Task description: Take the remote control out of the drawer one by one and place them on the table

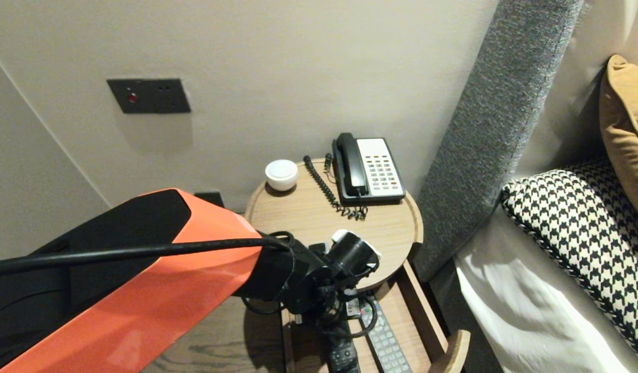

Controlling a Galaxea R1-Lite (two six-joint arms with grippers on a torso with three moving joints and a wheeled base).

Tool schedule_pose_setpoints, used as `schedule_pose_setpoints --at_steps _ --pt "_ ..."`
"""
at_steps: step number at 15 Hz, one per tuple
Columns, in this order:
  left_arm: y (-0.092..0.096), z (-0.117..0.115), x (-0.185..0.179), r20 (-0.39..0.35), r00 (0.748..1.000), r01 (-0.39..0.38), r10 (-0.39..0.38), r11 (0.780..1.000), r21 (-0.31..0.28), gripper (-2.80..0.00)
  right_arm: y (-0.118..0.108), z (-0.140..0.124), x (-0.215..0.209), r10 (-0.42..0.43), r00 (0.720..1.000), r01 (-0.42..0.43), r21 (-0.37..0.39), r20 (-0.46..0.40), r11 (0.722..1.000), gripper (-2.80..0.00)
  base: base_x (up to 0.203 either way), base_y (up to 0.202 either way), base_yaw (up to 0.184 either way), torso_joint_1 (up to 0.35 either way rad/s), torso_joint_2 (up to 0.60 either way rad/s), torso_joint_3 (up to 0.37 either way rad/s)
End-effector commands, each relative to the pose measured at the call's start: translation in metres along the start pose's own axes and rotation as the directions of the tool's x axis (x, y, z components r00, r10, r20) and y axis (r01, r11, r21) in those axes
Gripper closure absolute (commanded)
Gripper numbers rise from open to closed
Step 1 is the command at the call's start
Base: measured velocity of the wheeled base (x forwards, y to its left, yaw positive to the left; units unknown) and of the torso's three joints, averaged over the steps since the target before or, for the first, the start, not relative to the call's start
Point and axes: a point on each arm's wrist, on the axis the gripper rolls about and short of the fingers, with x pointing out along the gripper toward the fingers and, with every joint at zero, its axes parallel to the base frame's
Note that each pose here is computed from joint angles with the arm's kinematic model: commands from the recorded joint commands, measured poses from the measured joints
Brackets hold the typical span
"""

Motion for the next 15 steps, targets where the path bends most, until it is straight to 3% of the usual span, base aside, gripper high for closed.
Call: schedule_pose_setpoints --at_steps 1,4,15 --pt "-0.0008 0.0022 -0.0077 -0.013 1.000 0.015 -0.015 1.000 -0.001 0.00 -0.0002 -0.0113 0.0022 -0.001 0.999 0.001 0.000 -0.041 1.000 0.00 0.000 0.000 0.000 0.000 0.00 0.000" --pt "-0.0002 0.0015 -0.0117 -0.049 0.998 0.037 -0.037 0.999 -0.002 0.00 -0.0002 -0.0113 0.0022 -0.001 0.999 0.001 0.000 -0.041 1.000 0.00 0.000 0.000 0.000 0.000 0.00 0.000" --pt "0.0053 0.0034 -0.0078 -0.074 0.997 0.037 -0.039 0.999 -0.018 0.00 -0.0002 -0.0112 0.0022 -0.001 0.999 0.001 0.001 -0.040 1.000 0.00 0.000 0.000 0.000 0.000 0.00 0.000"
